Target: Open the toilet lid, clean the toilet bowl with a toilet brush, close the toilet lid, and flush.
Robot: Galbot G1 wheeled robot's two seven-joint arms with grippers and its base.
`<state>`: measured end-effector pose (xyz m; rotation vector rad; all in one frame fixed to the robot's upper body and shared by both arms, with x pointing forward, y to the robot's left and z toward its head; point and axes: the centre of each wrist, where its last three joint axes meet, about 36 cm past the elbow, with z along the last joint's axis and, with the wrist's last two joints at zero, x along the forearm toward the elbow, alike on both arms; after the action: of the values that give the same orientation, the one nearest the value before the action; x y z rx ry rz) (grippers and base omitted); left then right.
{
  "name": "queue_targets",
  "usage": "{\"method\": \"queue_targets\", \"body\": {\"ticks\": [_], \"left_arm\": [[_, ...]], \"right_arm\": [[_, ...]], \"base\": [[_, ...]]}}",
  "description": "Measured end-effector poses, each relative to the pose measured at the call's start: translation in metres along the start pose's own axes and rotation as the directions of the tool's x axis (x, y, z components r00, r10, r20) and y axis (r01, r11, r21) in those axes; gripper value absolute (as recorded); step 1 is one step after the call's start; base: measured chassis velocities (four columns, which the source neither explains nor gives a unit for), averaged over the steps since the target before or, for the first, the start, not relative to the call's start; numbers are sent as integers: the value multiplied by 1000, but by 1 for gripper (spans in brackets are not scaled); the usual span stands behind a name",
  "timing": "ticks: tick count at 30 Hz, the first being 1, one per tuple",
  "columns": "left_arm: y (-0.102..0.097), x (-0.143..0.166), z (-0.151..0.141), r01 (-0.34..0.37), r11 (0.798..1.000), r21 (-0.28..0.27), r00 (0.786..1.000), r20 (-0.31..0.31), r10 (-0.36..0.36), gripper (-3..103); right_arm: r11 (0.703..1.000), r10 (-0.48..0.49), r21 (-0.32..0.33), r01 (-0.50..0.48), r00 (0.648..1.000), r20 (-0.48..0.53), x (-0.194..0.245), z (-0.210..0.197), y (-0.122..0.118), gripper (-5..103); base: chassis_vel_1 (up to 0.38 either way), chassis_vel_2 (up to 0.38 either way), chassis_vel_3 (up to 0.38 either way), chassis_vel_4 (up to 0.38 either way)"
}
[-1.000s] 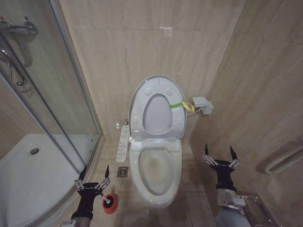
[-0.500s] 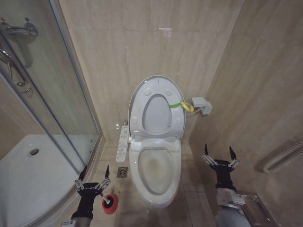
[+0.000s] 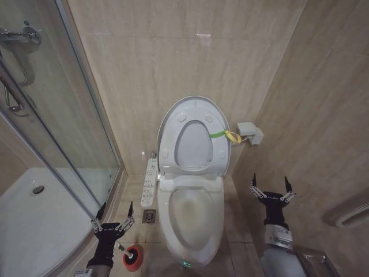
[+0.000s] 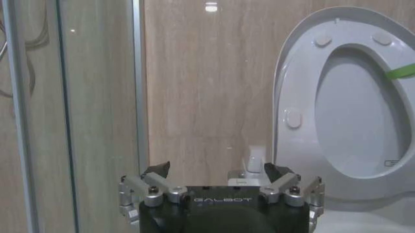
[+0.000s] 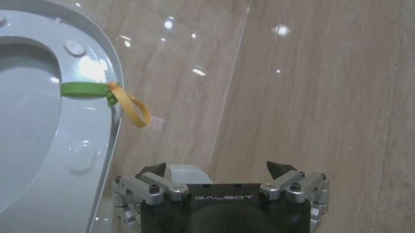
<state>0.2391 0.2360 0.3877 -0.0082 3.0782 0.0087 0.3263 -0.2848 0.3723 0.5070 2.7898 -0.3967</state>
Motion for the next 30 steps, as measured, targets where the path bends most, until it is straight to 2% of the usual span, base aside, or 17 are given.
{"method": "queue_targets", "body": {"ticks": [10, 19, 30], "left_arm": [[0, 0, 0, 0, 1000, 0, 1000, 0, 0, 94], [0, 0, 0, 0, 1000, 0, 1000, 0, 0, 94], [0, 0, 0, 0, 1000, 0, 1000, 0, 0, 94]], "right_arm": [[998, -58, -10, 59, 998, 29, -43, 15, 0, 100], [998, -29, -44, 32, 997, 68, -113, 13, -1, 100], [998, -28, -57, 32, 997, 76, -148, 18, 3, 100]], "base": [[0, 0, 0, 0], [0, 0, 0, 0], [0, 0, 0, 0]]}}
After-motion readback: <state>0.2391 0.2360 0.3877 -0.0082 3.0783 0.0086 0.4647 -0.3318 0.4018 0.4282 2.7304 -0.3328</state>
